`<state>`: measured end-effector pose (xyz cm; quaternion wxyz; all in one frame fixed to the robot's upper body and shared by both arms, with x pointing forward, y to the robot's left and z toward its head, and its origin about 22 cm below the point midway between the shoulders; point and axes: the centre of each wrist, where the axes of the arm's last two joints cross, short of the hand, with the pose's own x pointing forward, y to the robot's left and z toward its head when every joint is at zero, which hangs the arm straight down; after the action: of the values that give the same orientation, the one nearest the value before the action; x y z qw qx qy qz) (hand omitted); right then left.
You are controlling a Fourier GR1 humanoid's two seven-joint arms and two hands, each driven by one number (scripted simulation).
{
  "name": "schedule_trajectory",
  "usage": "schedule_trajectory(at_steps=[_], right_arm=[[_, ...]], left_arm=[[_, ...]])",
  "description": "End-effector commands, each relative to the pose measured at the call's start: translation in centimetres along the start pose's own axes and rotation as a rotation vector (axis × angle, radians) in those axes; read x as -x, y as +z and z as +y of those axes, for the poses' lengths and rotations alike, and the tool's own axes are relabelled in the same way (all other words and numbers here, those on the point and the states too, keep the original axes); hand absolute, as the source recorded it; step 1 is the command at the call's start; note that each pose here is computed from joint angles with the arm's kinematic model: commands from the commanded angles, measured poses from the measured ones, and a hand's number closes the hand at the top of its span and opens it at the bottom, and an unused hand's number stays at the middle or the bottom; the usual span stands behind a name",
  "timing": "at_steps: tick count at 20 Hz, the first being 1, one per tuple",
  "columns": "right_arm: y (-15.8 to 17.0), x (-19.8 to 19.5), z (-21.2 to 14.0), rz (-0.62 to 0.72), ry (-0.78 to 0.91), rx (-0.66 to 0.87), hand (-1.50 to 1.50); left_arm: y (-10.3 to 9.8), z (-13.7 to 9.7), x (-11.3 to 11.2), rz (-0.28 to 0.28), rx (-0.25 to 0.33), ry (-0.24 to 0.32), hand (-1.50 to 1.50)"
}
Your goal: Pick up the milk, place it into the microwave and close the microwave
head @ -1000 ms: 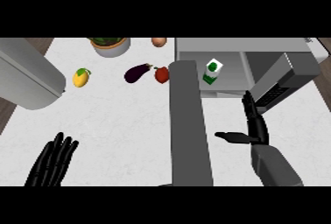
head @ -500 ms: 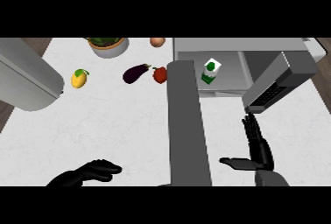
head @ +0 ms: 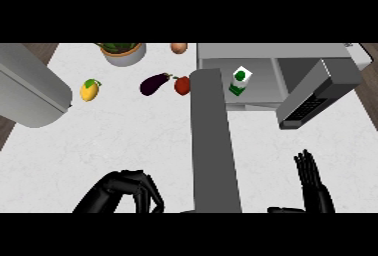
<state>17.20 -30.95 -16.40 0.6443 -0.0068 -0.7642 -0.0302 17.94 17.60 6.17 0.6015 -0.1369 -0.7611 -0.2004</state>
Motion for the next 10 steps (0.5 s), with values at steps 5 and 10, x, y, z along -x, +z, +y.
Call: schedule_trajectory(at_steps=[5,10], right_arm=[[3.6,-1.3,-1.3,-0.037,-0.059,-0.008,-1.50],[5.1,-2.7,-2.4,-0.074,-0.042,-0.004,-1.50]], left_arm=[[-5.3,-2.2,2.4,0.067,0.258,-0.056,1.50],[-7.4,-4.0,2.5,0.129,0.361,-0.031,1.50]])
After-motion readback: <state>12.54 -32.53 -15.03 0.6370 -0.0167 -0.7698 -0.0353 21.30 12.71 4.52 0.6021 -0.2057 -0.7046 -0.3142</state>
